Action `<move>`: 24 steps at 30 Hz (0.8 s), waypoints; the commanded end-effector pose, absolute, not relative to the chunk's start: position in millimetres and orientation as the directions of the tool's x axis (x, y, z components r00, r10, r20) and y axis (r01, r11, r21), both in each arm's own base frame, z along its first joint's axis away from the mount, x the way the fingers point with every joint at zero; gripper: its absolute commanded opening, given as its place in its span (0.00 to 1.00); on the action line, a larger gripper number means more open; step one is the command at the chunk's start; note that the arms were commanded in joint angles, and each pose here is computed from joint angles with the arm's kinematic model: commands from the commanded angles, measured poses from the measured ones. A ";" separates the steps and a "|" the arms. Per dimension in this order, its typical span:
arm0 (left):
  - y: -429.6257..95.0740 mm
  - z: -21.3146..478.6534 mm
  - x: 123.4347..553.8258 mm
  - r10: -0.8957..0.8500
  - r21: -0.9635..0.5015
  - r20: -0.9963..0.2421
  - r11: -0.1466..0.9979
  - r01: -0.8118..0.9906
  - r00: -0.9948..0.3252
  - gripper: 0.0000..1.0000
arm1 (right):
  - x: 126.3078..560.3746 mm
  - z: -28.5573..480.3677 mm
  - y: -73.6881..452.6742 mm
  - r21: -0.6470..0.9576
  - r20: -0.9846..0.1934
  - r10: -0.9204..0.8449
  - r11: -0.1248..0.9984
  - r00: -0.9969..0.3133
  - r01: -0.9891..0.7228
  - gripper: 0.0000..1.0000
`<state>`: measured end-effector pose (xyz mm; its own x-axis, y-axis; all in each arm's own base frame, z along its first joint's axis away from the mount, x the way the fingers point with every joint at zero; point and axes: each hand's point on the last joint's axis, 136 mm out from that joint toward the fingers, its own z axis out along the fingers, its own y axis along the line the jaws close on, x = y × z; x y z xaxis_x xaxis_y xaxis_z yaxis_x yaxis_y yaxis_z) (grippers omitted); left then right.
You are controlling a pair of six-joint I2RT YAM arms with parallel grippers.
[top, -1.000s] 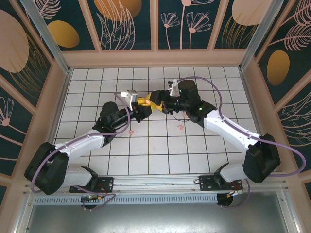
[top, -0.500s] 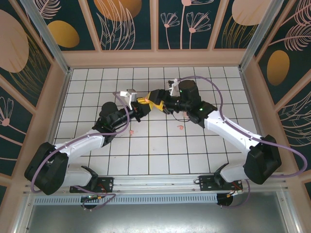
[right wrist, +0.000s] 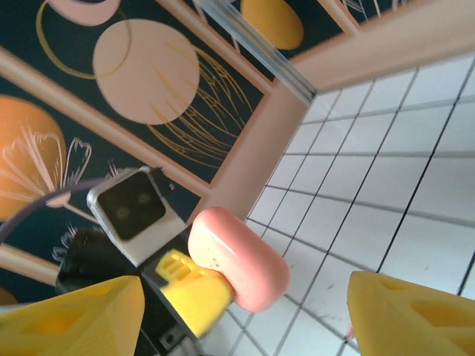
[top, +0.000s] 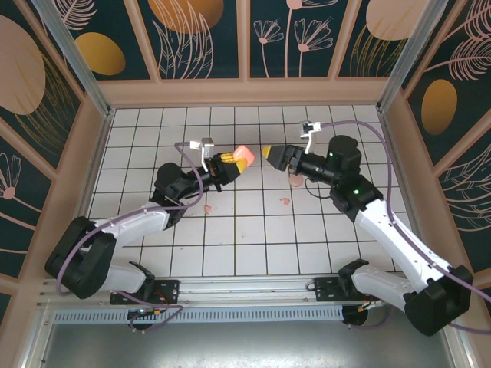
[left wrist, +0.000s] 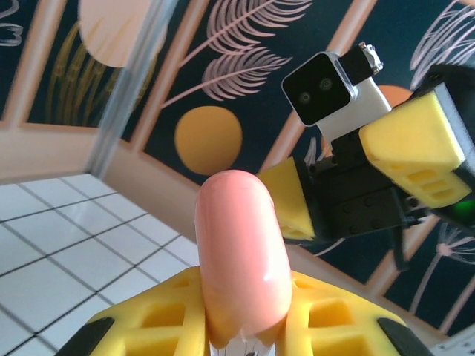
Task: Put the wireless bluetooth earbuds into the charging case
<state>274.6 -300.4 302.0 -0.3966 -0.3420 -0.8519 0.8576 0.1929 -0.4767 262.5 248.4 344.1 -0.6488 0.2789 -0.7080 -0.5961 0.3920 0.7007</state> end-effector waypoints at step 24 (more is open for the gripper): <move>-306.8 386.1 225.9 -0.364 -0.299 -0.868 -0.162 0.940 -0.338 0.16 | 201.7 405.0 279.1 0.192 -0.981 0.004 0.002 -0.192 -0.981 0.52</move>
<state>234.7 -312.1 365.3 -0.4020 -0.3403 -0.8501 0.9156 -0.1440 -0.3754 217.4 275.6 388.4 -0.2555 0.0039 -0.9668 -0.9633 0.0837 0.2549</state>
